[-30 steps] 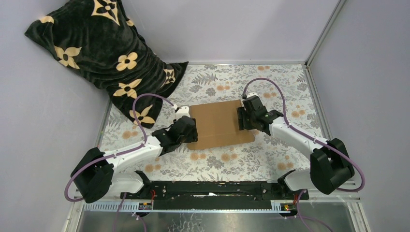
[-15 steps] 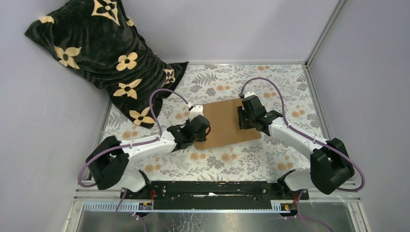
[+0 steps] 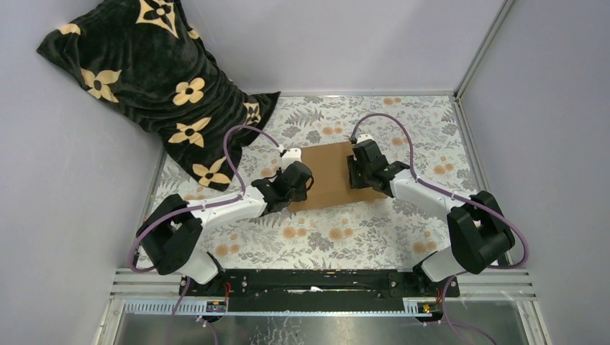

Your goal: Fold the paper box

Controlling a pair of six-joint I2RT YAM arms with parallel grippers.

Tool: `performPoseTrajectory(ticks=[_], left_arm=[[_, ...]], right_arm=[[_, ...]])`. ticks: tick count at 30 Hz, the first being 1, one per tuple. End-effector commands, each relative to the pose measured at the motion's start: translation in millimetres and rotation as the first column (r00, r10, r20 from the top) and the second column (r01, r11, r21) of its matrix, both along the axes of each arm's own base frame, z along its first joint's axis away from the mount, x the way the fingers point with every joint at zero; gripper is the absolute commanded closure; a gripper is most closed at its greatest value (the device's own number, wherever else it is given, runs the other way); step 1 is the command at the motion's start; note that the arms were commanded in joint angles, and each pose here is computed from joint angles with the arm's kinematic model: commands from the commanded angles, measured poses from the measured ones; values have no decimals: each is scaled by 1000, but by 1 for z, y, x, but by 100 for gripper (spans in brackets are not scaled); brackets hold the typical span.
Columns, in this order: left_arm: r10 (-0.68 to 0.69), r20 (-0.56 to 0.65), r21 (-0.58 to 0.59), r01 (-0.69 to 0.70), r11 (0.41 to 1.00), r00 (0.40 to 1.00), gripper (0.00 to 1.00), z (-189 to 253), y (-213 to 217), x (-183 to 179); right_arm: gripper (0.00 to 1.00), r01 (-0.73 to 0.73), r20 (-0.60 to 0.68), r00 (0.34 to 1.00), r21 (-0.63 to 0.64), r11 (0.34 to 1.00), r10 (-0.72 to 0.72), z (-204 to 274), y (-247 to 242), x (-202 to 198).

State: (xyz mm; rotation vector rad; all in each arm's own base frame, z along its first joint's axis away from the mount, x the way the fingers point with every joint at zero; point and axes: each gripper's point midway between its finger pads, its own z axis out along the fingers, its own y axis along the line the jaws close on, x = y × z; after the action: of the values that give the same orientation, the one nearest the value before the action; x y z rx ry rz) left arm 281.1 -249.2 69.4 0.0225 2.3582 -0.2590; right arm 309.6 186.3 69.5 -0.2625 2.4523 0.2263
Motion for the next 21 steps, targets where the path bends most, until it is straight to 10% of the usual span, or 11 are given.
performPoseTrajectory(ticks=[1,7,15,17,21], left_arm=[[-8,-19,19,8,1000,1000,60,-10,12,13],[-10,9,-7,10,1000,1000,56,23,19,27],[14,123,-36,-10,999,992,20,75,37,25],[17,138,-64,-8,998,990,9,75,41,22],[-5,135,-145,25,989,991,1,64,36,14]], right_arm=[[64,8,-81,997,31,999,-5,-8,10,-11],[57,35,-12,999,104,994,-34,40,19,0],[25,118,165,976,144,982,-142,81,-4,13],[2,175,150,968,161,971,-199,70,-19,14],[0,230,8,969,360,904,-249,46,-49,14]])
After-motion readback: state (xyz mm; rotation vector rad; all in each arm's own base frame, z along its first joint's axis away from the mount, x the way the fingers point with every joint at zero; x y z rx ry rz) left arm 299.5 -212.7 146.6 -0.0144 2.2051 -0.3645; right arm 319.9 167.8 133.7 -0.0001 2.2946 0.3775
